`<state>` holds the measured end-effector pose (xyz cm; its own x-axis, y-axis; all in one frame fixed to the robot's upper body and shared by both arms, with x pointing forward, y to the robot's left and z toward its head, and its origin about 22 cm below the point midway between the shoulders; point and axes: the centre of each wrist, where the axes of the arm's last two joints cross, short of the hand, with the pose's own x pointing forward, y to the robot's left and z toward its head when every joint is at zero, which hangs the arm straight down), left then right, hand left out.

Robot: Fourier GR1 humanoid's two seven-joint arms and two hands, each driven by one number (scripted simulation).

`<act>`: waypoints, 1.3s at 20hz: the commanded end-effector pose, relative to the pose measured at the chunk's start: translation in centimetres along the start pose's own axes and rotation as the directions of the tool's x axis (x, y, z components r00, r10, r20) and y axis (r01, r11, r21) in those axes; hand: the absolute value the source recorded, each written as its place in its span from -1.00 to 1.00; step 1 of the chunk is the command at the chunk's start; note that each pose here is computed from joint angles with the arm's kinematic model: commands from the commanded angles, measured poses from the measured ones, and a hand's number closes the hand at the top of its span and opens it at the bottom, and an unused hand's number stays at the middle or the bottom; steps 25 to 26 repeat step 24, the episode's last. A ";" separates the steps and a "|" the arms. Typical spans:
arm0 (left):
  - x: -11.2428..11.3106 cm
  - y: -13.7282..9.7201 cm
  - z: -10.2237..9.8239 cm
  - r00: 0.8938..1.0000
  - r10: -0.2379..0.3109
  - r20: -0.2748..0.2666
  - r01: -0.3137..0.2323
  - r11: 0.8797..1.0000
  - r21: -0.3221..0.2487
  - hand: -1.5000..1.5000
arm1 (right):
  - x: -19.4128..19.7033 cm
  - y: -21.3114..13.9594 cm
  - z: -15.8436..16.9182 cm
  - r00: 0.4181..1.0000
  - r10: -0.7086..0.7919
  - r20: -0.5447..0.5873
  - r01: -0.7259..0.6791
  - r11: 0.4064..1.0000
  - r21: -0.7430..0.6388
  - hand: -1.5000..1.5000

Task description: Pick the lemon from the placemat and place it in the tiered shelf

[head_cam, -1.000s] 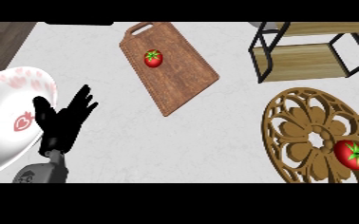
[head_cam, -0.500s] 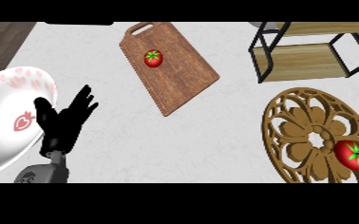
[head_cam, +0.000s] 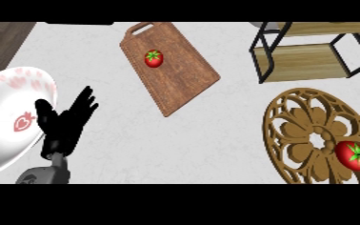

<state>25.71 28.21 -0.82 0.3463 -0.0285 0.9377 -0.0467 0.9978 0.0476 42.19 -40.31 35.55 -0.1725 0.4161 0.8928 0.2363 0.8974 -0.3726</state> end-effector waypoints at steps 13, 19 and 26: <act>-0.5 -0.8 -0.6 0.998 0.000 -0.067 -0.001 1.000 -0.003 0.00 | -0.1 -12.2 5.2 0.974 -0.225 -0.039 0.181 0.864 -0.470 -1.00; -0.7 0.2 -0.1 0.998 -0.011 -0.069 0.010 1.000 -0.008 0.00 | -2.9 -16.8 9.0 0.966 -0.252 -0.054 0.201 0.867 -0.456 -1.00; -1.0 0.0 0.2 0.997 -0.002 -0.075 0.002 1.000 -0.008 0.00 | -3.4 -19.8 11.7 0.964 -0.263 -0.041 0.219 0.871 -0.439 -1.00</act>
